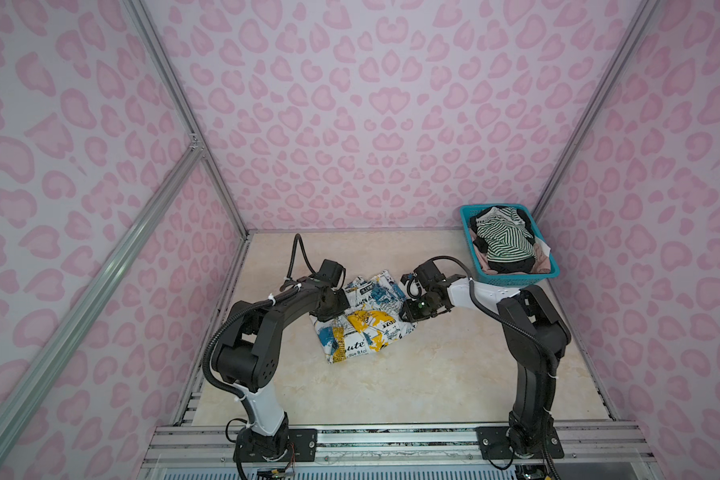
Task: Fold and stack the mixed laundry pile
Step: 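Grip the bundle edges with both grippers and flatten the folded shorts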
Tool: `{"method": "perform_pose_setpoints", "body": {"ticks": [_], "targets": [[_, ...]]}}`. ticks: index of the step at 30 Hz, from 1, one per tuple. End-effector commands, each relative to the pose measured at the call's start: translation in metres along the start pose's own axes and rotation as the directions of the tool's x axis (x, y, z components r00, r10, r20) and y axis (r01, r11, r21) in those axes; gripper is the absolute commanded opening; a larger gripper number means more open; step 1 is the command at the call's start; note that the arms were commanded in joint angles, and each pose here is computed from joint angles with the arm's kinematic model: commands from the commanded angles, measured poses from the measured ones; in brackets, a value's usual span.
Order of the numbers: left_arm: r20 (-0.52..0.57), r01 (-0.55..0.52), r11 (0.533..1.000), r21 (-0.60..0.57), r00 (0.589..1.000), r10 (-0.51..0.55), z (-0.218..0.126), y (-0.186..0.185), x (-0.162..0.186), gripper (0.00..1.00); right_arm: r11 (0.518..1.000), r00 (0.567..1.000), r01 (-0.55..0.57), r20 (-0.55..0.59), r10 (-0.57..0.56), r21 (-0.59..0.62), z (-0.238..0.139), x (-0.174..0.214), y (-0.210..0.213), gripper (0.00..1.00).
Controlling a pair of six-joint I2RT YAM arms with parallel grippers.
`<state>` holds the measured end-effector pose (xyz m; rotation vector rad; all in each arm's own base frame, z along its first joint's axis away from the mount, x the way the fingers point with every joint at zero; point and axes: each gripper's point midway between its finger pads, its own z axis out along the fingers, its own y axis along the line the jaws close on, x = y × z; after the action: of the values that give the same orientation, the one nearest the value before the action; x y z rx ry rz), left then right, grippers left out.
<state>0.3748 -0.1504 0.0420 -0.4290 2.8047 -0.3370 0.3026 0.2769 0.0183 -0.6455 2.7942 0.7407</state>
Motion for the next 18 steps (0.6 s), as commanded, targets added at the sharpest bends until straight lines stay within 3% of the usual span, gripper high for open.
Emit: {"method": "perform_pose_setpoints", "body": {"ticks": [1,5,8,13,18], "targets": [[-0.043,-0.100,0.995,-0.003,0.994,0.100,-0.002,0.001,-0.009,0.12,0.988,0.981,-0.134,-0.133,0.142,0.072,0.004,0.073,-0.006,0.29],[-0.045,-0.136,0.989,0.057,0.989,0.138,-0.013,-0.016,-0.023,0.29,0.978,0.991,-0.124,-0.079,0.112,-0.167,-0.001,0.082,0.045,0.37],[-0.008,-0.126,0.988,0.089,0.992,0.127,-0.033,-0.020,-0.028,0.51,0.966,0.990,-0.139,-0.006,0.141,-0.217,-0.020,0.064,0.051,0.42],[0.018,-0.136,0.986,0.092,0.991,0.135,-0.066,-0.003,-0.009,0.76,0.989,0.993,-0.084,0.069,0.093,-0.119,-0.060,0.039,0.042,0.49],[-0.025,-0.118,0.990,0.083,0.992,0.121,-0.060,0.025,0.026,0.81,0.996,0.994,-0.079,0.074,0.076,0.029,-0.072,0.035,0.014,0.59]]}}
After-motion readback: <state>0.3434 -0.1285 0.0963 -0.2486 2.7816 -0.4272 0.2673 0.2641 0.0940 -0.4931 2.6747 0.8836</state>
